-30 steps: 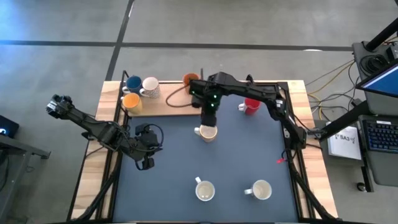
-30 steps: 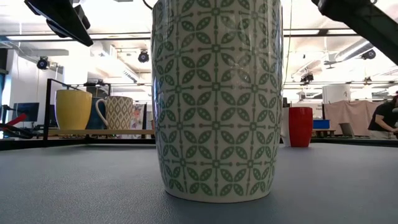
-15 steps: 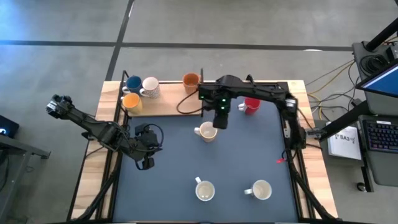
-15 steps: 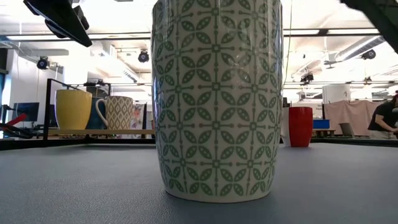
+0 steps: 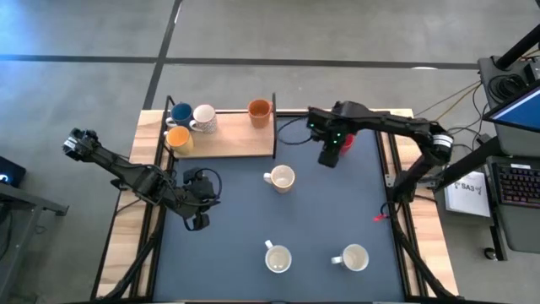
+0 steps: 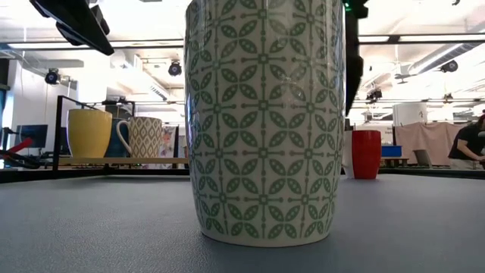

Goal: Place coffee mugs
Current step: Move the red mug to the middle right

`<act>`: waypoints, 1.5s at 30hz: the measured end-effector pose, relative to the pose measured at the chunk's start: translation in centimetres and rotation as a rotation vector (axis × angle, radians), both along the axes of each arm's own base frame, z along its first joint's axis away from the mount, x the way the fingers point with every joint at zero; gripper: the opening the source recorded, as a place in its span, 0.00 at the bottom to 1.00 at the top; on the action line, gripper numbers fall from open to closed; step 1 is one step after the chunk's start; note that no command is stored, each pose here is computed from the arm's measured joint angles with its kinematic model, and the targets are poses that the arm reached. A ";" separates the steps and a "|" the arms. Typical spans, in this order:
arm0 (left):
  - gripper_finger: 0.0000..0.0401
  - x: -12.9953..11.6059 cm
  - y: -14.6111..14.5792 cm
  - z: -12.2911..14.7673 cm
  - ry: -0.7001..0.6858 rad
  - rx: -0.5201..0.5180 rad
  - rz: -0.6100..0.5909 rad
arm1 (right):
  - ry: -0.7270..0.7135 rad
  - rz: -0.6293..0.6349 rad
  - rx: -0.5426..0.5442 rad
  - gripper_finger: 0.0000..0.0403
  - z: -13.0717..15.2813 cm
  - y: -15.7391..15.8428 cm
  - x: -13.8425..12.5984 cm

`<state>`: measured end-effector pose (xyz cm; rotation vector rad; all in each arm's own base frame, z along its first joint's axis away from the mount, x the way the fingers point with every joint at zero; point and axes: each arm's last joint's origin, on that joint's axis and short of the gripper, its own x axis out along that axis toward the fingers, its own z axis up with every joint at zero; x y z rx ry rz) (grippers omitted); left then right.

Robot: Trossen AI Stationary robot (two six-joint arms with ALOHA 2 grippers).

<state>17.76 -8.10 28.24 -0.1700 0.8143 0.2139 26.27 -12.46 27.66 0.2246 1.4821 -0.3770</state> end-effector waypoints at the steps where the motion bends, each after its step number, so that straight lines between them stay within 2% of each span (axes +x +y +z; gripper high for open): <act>1: 0.12 0.0 0.0 0.0 -0.003 -0.002 0.000 | 0.011 -0.005 0.004 0.17 -0.3 -0.4 -0.5; 5: 0.12 0.1 0.0 0.1 -0.009 -0.007 0.003 | 0.029 -0.037 0.011 0.25 -1.3 -2.0 -1.7; 10: 0.12 0.1 0.0 0.1 -0.013 -0.010 0.006 | 0.046 -0.015 0.015 0.33 -2.7 -3.6 -2.0; 15: 0.12 0.1 0.0 0.1 -0.014 -0.018 0.015 | 0.081 -0.011 0.043 0.36 -4.0 -4.6 -1.8; 20: 0.12 0.1 0.0 0.1 -0.014 -0.020 0.016 | 0.141 -0.009 0.081 0.28 -5.9 -5.1 -1.2; 26: 0.12 0.1 0.0 0.1 -0.014 -0.020 0.016 | 0.170 -0.048 0.113 0.05 -6.9 -5.2 -1.0; 31: 0.12 0.1 0.0 0.1 -0.014 -0.019 0.016 | 0.085 -0.195 0.213 0.04 -6.4 -4.6 -0.8; 33: 0.12 0.1 0.0 0.1 -0.014 -0.020 0.016 | 0.045 -0.216 0.264 0.04 -6.0 -3.9 -0.5; 35: 0.12 0.1 0.0 0.1 -0.013 -0.017 0.013 | 0.023 -0.214 0.291 0.03 -5.7 -3.1 -0.1; 45: 0.12 0.1 0.0 0.1 -0.012 -0.012 0.008 | 0.029 -0.099 0.281 0.03 -5.6 3.5 3.1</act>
